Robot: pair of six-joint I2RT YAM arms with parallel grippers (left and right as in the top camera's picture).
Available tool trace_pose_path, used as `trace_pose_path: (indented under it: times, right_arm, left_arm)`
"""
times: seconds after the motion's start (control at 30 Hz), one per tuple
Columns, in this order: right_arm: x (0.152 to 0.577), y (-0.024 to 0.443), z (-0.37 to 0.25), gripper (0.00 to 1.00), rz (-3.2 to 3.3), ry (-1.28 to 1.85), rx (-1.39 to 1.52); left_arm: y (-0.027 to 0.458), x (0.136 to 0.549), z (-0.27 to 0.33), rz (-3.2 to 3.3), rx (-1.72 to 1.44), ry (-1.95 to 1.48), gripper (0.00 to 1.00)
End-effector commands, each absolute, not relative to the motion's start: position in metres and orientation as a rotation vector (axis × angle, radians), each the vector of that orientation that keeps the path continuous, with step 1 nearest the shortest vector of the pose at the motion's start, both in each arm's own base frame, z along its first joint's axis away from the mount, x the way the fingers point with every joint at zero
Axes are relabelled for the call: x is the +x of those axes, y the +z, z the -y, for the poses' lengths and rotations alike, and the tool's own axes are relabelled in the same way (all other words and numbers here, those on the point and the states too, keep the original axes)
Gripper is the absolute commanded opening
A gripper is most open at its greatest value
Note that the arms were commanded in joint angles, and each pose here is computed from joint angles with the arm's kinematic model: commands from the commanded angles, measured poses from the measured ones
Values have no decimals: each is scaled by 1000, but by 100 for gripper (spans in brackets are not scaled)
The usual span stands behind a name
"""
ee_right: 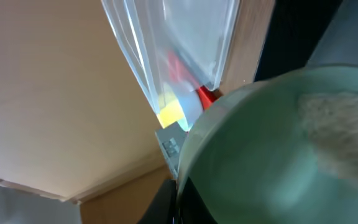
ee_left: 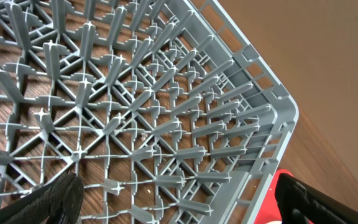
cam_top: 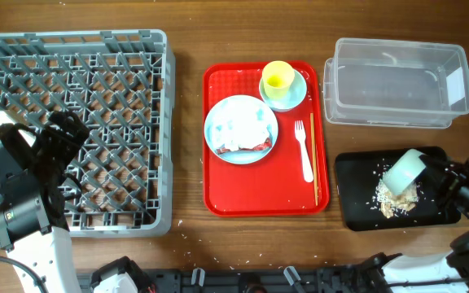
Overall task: Sort waste into correct bins and load items into the dishwasher rack
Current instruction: 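Carry the mint bowl to the black tray and tip out the rice, then return the empty mint bowl to the red tray with the right gripper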
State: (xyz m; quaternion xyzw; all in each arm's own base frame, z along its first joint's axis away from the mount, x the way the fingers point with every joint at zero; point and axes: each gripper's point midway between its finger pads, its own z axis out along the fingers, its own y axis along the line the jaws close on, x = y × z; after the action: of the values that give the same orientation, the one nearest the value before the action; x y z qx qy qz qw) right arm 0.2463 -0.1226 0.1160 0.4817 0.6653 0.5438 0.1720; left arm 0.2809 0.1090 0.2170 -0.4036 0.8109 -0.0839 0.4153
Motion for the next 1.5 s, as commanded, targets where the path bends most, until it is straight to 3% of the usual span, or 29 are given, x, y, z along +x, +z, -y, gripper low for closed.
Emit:
trace_pose_path:
  times: [0.0, 0.5, 0.7, 0.8, 0.9, 0.97, 1.03, 1.1, 1.17, 1.2, 1.3, 1.4, 1.47]
  right_arm:
    - [248, 133, 117, 4, -1808, 1612, 1281]
    - [246, 153, 109, 4, -1718, 1693, 1263]
    - [244, 132, 115, 4, -1815, 1631, 1339]
    - [246, 149, 111, 4, -1780, 1613, 1152]
    - [249, 149, 118, 4, -1792, 1580, 1142]
    - [242, 141, 112, 4, -1833, 1628, 1291]
    - [252, 160, 119, 4, -1750, 1564, 1063]
    - [246, 141, 116, 4, -1821, 1612, 1290]
    - [254, 143, 127, 4, -1798, 1546, 1166]
    - [250, 132, 127, 4, -1837, 1552, 1296]
    - [249, 169, 106, 4, -1803, 1542, 1007]
    - [245, 194, 98, 4, -1806, 1525, 948]
    - [245, 229, 71, 5, -1888, 1390, 687]
  left_arm:
    - [223, 282, -112, -2015, -1022, -206, 100]
    - [223, 282, -112, -2015, -1022, -206, 100]
    - [223, 282, -112, -2016, -1022, -206, 100]
    - [223, 282, -112, -2015, -1022, -206, 100]
    - [223, 282, -112, -2015, -1022, -206, 100]
    - [223, 282, -112, -2016, -1021, -207, 100]
    - [223, 282, -112, -2016, -1021, -207, 100]
    - [223, 282, -112, -2016, -1021, -207, 100]
    - [223, 282, -112, -2016, -1021, -207, 100]
    - [223, 282, -112, -2016, -1021, -207, 100]
    - [223, 282, -112, -2016, -1021, -207, 100]
    - [223, 282, -112, -2016, -1021, -207, 100]
    - [223, 282, -112, -2016, -1021, -207, 100]
